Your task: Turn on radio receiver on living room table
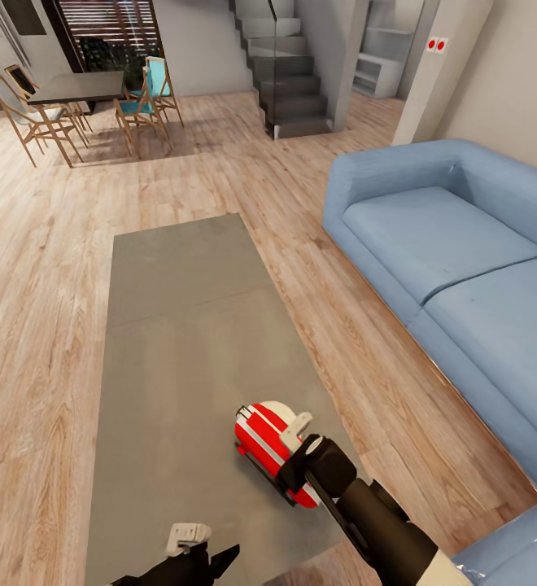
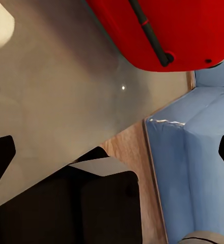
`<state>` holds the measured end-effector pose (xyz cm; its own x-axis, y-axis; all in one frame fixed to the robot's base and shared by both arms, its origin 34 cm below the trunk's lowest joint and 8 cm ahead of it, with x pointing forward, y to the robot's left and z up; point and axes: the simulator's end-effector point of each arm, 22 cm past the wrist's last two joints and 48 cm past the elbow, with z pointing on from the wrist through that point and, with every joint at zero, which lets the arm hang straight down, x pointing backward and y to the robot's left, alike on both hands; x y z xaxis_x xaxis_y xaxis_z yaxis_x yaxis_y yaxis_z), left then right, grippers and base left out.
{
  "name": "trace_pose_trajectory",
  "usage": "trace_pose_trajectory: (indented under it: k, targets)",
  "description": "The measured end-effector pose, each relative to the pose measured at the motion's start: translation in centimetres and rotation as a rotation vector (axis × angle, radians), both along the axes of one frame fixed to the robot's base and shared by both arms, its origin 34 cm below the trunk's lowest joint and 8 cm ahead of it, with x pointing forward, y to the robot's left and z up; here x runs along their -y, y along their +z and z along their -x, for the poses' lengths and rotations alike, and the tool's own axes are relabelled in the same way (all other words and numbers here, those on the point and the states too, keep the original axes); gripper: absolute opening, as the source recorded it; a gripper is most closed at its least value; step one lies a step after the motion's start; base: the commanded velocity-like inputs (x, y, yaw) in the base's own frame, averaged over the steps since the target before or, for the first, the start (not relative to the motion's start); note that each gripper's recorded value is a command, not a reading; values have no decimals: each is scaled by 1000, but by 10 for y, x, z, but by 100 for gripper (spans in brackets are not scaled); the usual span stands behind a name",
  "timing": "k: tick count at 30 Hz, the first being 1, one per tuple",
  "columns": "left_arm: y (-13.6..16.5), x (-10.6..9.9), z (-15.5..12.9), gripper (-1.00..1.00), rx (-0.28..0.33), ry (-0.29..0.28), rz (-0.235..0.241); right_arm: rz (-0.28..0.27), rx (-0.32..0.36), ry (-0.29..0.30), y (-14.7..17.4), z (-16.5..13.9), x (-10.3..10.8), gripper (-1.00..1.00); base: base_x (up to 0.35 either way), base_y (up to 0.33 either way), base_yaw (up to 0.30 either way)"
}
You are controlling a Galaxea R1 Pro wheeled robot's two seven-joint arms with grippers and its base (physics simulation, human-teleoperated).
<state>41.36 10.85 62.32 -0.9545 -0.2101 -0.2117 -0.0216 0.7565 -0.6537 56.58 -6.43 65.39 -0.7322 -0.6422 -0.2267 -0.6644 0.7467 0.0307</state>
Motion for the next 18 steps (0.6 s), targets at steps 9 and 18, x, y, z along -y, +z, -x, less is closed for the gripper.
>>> trace_pose_trajectory:
  k: [9, 18]
  targets:
    - [0, 0, 0, 100, 0, 0, 0, 6, 0, -1, -1, 0, 4, 100, 0, 0, 0]
    - [0, 0, 0, 100, 0, 0, 1, 10, 0, -1, -2, 0, 6, 100, 0, 0, 0]
